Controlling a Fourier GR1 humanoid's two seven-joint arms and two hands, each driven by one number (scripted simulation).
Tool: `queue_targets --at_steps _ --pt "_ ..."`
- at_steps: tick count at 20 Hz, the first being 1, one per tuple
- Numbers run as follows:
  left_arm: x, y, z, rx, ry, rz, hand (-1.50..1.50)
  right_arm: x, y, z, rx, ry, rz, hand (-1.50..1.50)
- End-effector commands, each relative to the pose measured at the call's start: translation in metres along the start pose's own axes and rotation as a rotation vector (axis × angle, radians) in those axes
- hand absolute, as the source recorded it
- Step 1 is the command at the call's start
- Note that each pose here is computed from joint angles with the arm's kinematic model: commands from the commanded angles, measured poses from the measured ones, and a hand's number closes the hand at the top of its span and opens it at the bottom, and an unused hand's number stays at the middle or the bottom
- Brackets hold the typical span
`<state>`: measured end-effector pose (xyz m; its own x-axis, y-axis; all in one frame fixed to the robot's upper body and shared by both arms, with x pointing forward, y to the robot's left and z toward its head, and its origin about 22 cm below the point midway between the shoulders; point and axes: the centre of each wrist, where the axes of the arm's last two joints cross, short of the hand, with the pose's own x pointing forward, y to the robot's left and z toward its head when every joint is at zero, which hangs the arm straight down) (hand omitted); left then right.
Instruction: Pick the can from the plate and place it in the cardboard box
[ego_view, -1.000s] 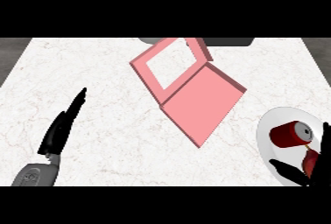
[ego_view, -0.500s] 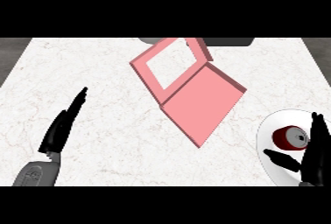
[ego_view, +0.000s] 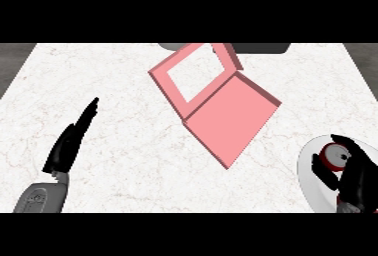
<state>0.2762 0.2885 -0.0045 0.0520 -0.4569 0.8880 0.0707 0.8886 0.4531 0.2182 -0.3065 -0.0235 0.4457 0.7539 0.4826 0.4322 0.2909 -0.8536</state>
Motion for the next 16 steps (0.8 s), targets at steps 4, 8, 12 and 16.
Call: queue_targets --at_steps 4,8,12,16 --pt "-0.006 0.001 0.014 -0.013 -0.003 -0.005 0.00 0.010 0.018 -0.008 -0.167 -0.066 0.090 1.50" --pt "0.008 0.000 -0.005 0.002 0.003 -0.003 0.00 -0.001 0.002 -0.012 -0.236 -0.055 0.086 1.50" --pt "0.006 0.003 -0.004 -0.021 -0.012 -0.008 0.00 0.062 0.027 0.008 -0.214 -0.058 0.134 1.50" --pt "0.027 -0.022 -0.016 -0.092 -0.090 -0.010 0.00 0.105 0.063 0.011 0.098 -0.089 0.230 1.50"
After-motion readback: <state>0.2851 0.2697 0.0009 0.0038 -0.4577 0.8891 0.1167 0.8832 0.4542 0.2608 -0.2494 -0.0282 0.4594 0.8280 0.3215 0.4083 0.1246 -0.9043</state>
